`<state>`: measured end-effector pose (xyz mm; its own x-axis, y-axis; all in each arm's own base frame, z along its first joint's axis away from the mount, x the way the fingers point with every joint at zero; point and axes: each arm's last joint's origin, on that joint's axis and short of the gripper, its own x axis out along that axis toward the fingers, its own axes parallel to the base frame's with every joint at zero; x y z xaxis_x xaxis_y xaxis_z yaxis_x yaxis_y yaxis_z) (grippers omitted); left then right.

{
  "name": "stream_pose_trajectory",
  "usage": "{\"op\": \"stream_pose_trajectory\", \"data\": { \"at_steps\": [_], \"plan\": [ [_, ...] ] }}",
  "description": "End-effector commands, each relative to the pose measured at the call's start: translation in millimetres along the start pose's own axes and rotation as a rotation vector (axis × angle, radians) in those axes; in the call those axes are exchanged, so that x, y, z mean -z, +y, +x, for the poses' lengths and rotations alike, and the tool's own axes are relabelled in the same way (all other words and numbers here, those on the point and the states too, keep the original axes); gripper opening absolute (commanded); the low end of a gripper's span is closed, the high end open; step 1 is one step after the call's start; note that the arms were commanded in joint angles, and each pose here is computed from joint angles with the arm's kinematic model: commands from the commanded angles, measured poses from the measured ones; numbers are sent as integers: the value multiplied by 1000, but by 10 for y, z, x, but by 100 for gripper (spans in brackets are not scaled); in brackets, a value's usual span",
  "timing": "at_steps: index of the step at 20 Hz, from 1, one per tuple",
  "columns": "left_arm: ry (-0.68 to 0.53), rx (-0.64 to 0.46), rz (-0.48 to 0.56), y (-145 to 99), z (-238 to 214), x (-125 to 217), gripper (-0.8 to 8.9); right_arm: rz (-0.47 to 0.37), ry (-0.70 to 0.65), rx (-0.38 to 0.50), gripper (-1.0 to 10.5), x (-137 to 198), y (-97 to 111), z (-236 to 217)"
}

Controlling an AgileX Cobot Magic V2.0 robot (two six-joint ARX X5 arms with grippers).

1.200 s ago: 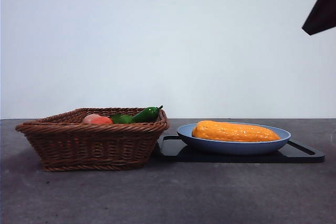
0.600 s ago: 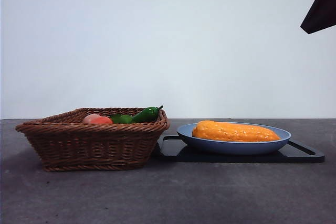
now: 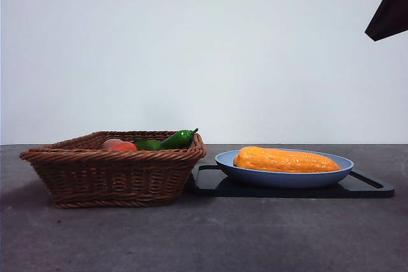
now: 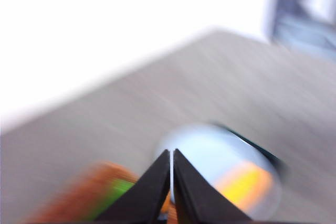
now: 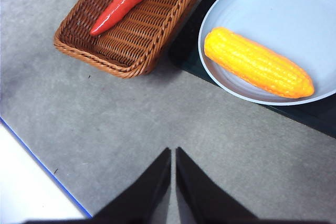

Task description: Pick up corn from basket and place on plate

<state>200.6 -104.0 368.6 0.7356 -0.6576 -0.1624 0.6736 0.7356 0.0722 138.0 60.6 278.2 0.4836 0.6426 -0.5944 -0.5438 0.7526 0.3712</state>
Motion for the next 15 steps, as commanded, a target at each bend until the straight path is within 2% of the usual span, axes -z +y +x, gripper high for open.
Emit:
{"op": "stream_pose_trajectory", "data": {
  "at_steps": [1,6,9,15],
  "plan": [
    [-95,-129,19,127,-293,217,8,-4,-12,-5,2,-29,14,-5],
    [-114,-394,5,203,-901,753,8,-4,-12,-4,2,-29,13,-5],
    [-113,-455,1,106,-1054,1116,8,-4,-12,-5,2,-29,14,-5],
    [-88,-493,-57,-35,-1100,1838,8,-4,-12,-4,2,-29,13,-5]
  ]
}}
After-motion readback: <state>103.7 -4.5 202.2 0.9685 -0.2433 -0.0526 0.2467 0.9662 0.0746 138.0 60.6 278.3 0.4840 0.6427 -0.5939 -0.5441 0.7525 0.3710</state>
